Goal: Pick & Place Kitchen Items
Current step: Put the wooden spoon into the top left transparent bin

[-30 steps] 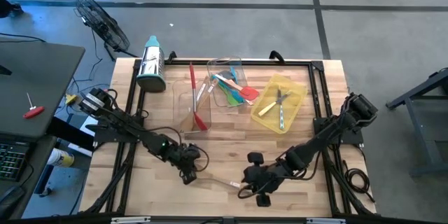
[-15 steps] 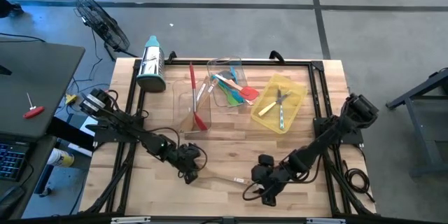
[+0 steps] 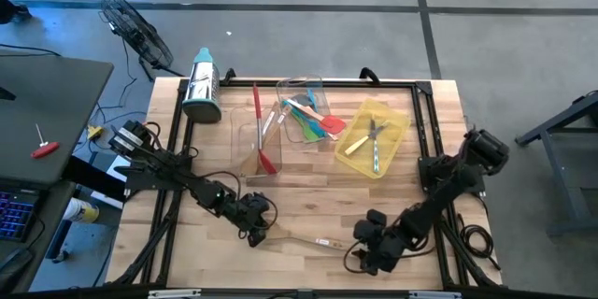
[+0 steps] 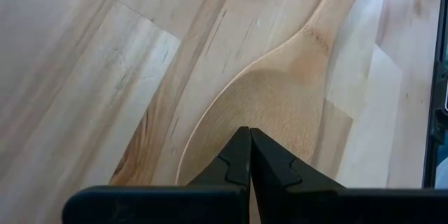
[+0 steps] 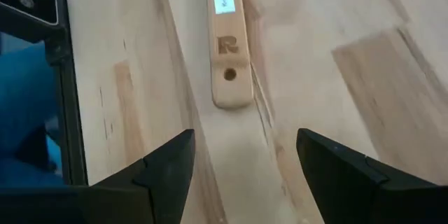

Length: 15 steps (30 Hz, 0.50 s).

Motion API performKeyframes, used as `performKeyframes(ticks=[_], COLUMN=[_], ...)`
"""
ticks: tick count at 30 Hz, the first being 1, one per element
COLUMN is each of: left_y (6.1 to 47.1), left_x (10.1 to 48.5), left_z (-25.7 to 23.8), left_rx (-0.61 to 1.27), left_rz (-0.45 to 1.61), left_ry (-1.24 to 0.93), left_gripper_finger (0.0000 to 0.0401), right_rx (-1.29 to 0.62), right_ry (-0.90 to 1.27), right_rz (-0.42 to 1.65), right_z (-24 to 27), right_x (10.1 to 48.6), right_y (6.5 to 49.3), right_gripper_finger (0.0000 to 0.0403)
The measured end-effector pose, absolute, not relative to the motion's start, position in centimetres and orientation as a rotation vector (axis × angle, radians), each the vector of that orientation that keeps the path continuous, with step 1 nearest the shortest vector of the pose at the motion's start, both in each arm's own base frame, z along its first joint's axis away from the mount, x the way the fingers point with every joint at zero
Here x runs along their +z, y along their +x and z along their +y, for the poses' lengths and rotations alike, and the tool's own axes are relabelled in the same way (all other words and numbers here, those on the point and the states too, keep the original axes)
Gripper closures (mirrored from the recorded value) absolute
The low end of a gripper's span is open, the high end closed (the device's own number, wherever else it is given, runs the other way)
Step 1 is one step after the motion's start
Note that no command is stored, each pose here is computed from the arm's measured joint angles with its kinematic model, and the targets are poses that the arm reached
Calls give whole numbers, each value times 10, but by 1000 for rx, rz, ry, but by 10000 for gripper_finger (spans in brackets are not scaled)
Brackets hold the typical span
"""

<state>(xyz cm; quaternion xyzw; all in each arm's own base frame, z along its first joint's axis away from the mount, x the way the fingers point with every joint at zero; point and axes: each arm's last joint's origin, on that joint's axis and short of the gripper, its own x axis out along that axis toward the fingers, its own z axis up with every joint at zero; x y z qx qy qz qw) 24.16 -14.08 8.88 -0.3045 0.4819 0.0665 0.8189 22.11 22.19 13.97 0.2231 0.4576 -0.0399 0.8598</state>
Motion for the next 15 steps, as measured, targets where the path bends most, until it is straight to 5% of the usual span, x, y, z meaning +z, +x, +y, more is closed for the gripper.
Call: performKeyframes(ticks=[15], left_y=[242], left_x=[89], left_z=[-141], left_rx=[141], left_rz=[1023], left_ry=[-638], left_gripper_finger=[401], right_rx=[-129], right_ry=[375], right_rz=[598], right_z=[230], right_x=[107], right_y=[190], right_gripper_finger=[160])
